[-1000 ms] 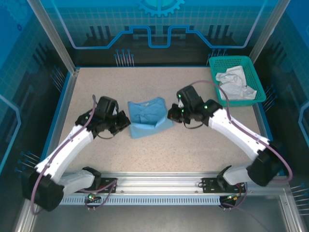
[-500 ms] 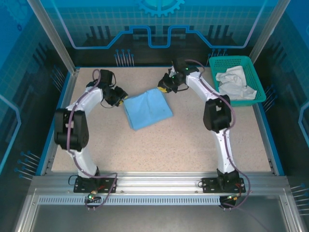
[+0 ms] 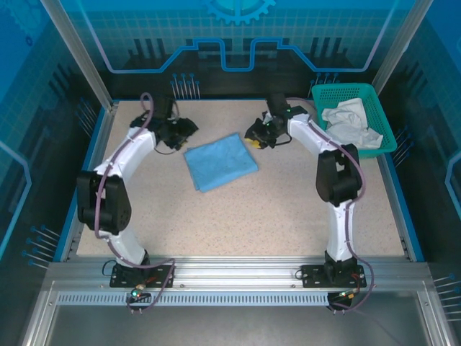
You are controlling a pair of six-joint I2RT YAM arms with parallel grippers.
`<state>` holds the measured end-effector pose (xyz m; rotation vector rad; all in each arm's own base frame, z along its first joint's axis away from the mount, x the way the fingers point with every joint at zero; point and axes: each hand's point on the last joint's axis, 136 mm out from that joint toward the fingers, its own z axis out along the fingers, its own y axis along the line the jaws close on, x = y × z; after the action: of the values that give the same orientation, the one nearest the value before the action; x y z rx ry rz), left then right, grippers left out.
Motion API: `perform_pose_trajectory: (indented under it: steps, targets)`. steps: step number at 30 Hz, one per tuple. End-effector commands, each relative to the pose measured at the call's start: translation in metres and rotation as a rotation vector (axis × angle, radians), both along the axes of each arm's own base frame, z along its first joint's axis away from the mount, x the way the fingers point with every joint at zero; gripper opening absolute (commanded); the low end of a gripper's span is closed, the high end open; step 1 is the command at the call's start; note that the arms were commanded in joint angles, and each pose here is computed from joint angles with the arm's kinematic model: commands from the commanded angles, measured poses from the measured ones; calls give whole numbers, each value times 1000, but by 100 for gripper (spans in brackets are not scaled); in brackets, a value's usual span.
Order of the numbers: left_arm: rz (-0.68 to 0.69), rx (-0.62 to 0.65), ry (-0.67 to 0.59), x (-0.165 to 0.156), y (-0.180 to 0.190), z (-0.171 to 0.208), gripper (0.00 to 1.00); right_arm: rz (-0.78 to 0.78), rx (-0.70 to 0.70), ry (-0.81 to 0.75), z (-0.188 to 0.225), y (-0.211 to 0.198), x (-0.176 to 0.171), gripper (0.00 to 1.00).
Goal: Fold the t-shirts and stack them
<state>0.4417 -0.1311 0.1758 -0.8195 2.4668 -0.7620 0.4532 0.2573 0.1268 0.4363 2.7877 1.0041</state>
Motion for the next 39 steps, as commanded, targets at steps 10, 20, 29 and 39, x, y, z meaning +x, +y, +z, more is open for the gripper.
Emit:
perform_pose_trajectory:
  steps: [10, 20, 29, 39]
  targets:
    - [-64, 27, 170, -56, -76, -131, 35, 55, -66, 102, -97, 12, -40, 16]
    - [-96, 88, 248, -129, -45, -166, 34, -46, -14, 187, -122, 17, -132, 23]
    - [-146, 94, 143, -185, -22, -109, 43, -23, -130, 76, -95, 31, -203, 32]
    - [-208, 74, -13, -124, -37, -30, 39, -37, -189, -147, -18, 21, -136, 19]
